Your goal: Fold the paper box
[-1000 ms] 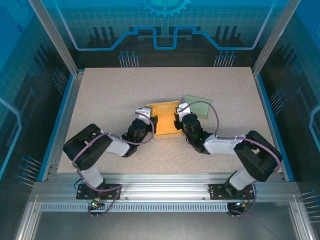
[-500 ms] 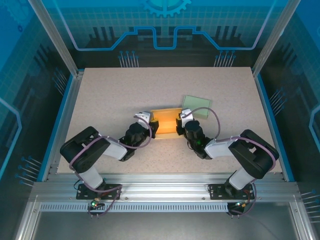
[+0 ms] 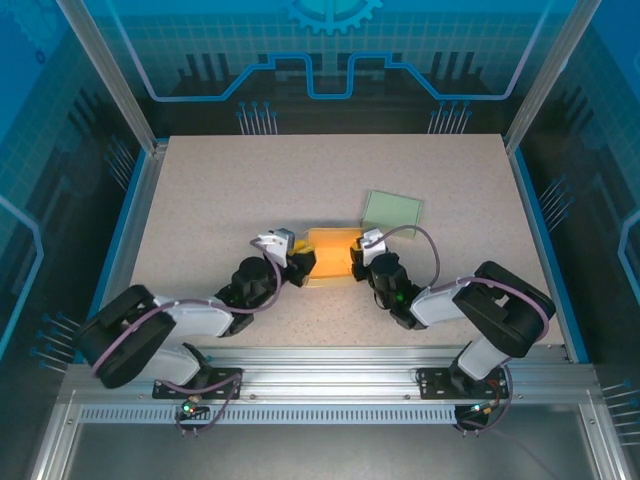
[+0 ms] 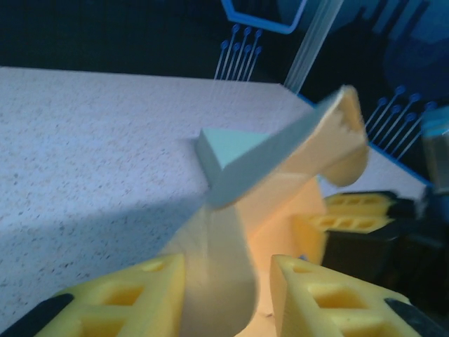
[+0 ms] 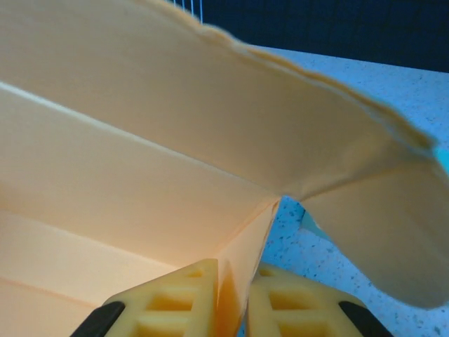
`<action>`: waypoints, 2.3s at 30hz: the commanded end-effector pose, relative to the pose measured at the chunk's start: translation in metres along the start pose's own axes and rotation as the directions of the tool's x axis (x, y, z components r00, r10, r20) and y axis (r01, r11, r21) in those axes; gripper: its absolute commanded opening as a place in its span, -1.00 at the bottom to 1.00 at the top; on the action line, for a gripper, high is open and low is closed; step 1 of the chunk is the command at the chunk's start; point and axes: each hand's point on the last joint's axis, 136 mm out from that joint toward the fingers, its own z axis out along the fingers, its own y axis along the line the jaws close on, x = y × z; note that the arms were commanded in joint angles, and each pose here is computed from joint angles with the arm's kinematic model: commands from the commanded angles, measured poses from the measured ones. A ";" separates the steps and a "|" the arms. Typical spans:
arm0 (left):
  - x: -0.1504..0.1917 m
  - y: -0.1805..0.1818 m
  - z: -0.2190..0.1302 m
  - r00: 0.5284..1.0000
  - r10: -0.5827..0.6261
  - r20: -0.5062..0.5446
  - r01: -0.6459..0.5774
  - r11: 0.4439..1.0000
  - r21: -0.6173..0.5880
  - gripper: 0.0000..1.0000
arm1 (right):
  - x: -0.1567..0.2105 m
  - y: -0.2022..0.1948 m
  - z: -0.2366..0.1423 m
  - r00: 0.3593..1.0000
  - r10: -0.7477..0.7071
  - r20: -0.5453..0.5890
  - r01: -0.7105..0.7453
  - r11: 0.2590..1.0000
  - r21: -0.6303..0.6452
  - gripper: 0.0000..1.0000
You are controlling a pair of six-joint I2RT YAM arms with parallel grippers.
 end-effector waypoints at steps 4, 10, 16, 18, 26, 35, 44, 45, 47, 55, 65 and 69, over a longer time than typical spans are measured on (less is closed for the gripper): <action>-0.001 -0.018 -0.020 0.999 -0.016 -0.042 0.019 0.997 0.080 0.08 | 0.005 0.019 -0.003 1.000 -0.003 -0.004 0.002 0.998 -0.066 -0.67; -0.011 -0.010 -0.044 1.000 -0.003 -0.015 0.004 0.999 0.038 0.41 | 0.005 0.021 0.000 1.000 -0.026 -0.018 0.025 0.998 -0.051 -0.67; -0.044 -0.009 -0.071 1.000 0.010 0.022 -0.010 1.000 -0.005 0.46 | 0.006 0.025 0.001 0.999 -0.048 -0.025 0.046 0.997 -0.057 -0.67; -0.061 -0.008 -0.078 0.999 0.009 0.038 -0.008 1.000 -0.031 0.43 | 0.008 0.027 0.002 0.998 -0.048 -0.028 0.046 0.997 -0.058 -0.66; -0.081 0.015 -0.088 0.993 -0.095 -0.072 0.074 0.964 -0.257 0.22 | 0.008 0.031 0.001 0.998 -0.046 -0.032 0.044 0.997 -0.061 -0.66; -0.069 0.033 -0.115 0.961 -0.065 -0.268 -0.041 0.927 -0.372 0.12 | -0.012 0.026 -0.015 0.995 -0.035 -0.095 0.032 0.999 -0.039 -0.11; -0.031 0.013 -0.128 0.943 -0.026 -0.331 -0.038 0.982 -0.185 0.17 | -0.029 0.009 -0.049 0.974 -0.010 -0.228 -0.003 0.998 -0.057 0.25; -0.027 0.010 -0.126 0.944 -0.032 -0.329 -0.023 0.986 -0.163 0.17 | -0.029 0.009 -0.052 0.968 -0.007 -0.252 -0.012 0.997 -0.073 0.24; -0.016 -0.003 -0.118 0.947 -0.045 -0.320 0.021 0.997 -0.078 0.15 | -0.030 0.006 -0.058 0.961 0.009 -0.276 -0.033 0.996 -0.083 0.22; 0.012 -0.013 -0.089 0.969 -0.040 -0.243 0.051 0.998 0.040 -0.13 | -0.033 -0.010 -0.063 0.944 0.052 -0.326 -0.085 0.993 -0.088 0.17; 0.022 -0.006 -0.067 0.968 0.037 -0.249 -0.031 0.999 0.028 -0.20 | -0.042 -0.004 -0.057 0.941 0.037 -0.337 -0.104 0.978 -0.183 0.19; 0.024 -0.001 -0.060 0.967 0.042 -0.250 -0.044 0.999 0.000 -0.33 | -0.043 0.001 -0.049 0.939 0.026 -0.344 -0.104 0.972 -0.209 0.13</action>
